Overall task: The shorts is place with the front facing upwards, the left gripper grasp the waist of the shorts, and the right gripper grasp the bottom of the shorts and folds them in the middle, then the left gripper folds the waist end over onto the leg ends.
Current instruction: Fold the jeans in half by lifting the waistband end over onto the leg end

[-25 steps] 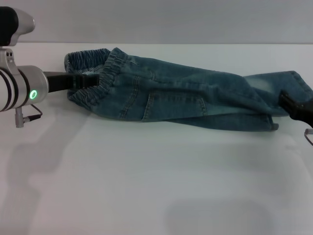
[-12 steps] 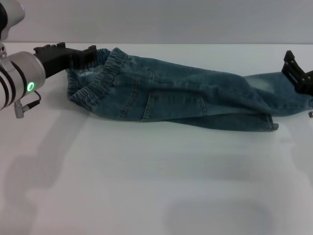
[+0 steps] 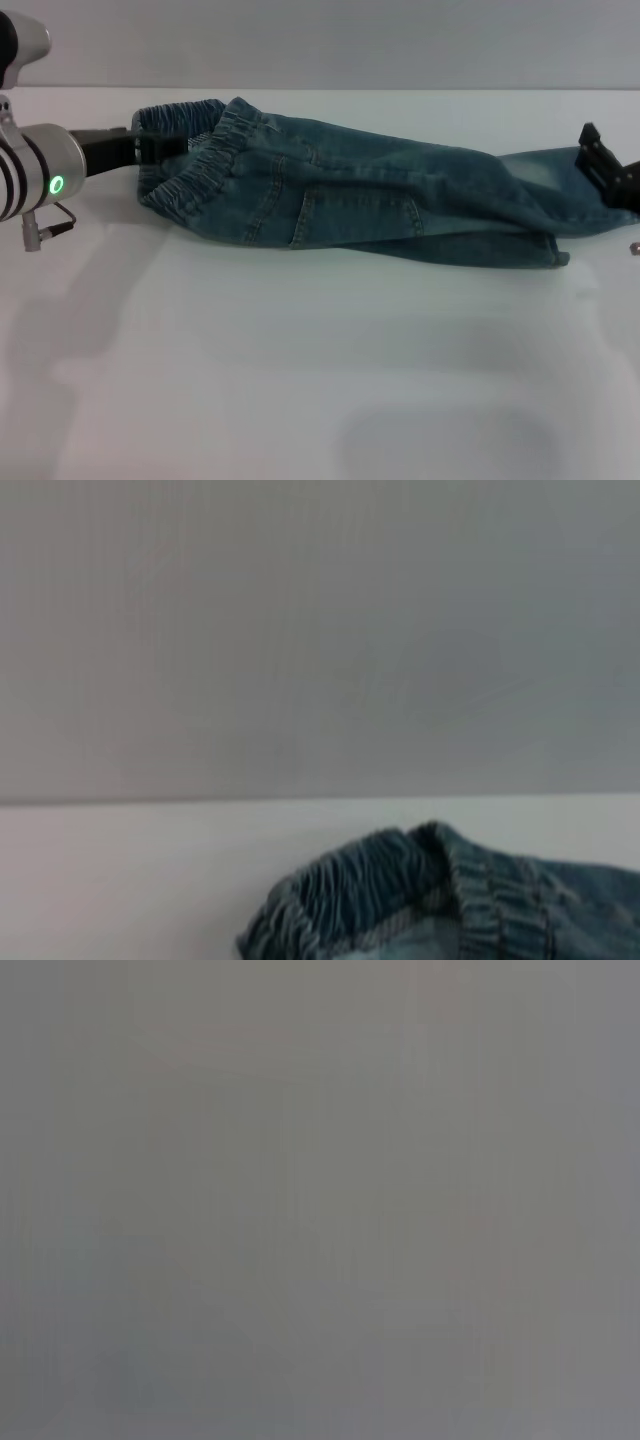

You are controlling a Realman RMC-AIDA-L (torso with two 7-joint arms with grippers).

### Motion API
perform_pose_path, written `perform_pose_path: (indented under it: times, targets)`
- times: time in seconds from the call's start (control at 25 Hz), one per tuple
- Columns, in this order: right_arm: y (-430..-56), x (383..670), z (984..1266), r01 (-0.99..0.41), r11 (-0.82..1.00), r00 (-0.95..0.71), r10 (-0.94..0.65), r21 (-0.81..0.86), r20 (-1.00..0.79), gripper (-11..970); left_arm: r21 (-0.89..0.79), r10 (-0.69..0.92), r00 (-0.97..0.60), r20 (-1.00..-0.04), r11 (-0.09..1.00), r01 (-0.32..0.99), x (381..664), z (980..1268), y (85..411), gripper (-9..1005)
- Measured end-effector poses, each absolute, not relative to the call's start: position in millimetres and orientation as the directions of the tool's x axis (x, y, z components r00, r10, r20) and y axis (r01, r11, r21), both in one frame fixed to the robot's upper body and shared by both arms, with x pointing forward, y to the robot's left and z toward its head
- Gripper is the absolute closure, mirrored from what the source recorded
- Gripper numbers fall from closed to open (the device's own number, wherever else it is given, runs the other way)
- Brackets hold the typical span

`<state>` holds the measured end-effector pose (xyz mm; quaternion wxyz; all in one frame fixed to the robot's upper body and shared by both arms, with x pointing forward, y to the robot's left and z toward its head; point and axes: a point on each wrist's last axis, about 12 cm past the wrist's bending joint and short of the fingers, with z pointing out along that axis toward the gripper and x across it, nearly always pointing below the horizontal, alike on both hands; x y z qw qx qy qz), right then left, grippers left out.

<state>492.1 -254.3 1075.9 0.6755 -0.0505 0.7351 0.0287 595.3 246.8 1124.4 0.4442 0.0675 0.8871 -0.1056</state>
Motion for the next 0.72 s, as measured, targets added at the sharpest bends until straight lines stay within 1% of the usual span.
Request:
perform_pose_path:
  times: [0.32, 0.72]
  targets:
    - [-252.0, 491.6, 1069.6, -0.127, 0.992, -0.132, -0.039, -0.022, -0.991, 131, -0.138, 0.044, -0.669, -0.742, 0.966, 0.216, 606.1, 1112.4, 241.0, 233]
    - [-253.2, 491.8, 1065.8, -0.128, 0.992, -0.169, -0.041, -0.019, -0.985, 131, -0.152, 0.030, -0.700, -0.713, 0.969, 0.196, 604.4, 1110.9, 245.7, 246]
